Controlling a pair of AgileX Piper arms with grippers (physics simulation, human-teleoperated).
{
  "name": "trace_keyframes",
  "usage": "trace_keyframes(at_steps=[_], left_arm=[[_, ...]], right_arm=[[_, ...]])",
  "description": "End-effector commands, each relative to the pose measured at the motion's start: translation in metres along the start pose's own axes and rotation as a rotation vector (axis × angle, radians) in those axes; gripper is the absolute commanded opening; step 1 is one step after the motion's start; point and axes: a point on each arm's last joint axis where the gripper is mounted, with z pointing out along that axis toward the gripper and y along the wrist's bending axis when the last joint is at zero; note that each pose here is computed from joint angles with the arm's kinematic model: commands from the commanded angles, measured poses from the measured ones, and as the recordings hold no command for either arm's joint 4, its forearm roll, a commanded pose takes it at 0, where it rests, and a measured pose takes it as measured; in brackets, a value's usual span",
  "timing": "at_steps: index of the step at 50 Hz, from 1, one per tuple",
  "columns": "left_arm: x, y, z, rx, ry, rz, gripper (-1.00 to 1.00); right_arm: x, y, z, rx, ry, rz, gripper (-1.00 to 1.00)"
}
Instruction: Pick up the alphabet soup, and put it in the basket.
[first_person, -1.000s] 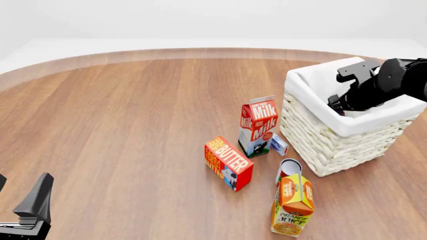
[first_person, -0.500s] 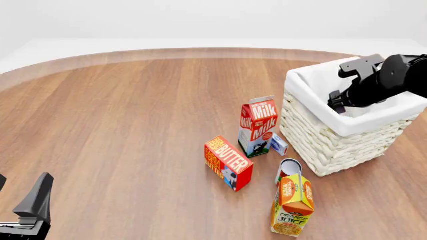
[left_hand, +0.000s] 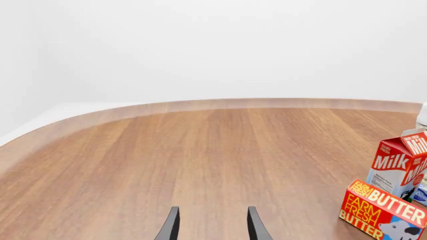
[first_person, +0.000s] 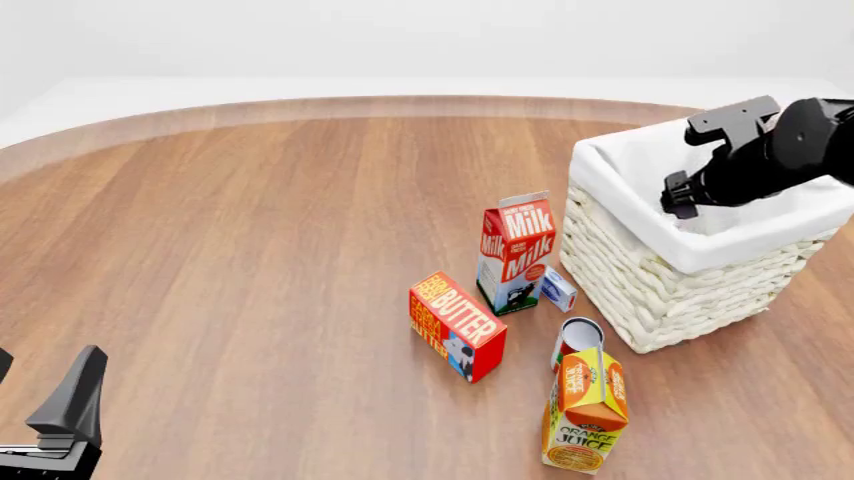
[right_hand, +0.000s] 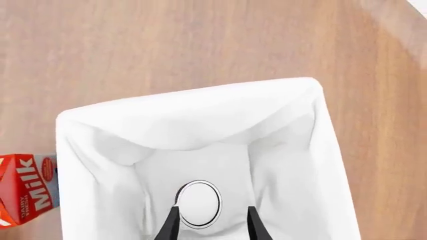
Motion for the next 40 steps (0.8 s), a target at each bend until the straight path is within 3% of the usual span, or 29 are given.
trace_keyframes(at_steps=[1, 40], left_arm=[[0.000, 0.000, 0.000, 0.000, 0.000, 0.000, 1.00], [0.000, 0.000, 0.000, 0.000, 0.000, 0.000, 1.00]], right_arm=[[-0.002, 0.001, -0.010, 0.004, -0.018, 0.001, 1.00], [0.012, 0.004, -0.071, 0.037, -0.107, 0.016, 1.00]])
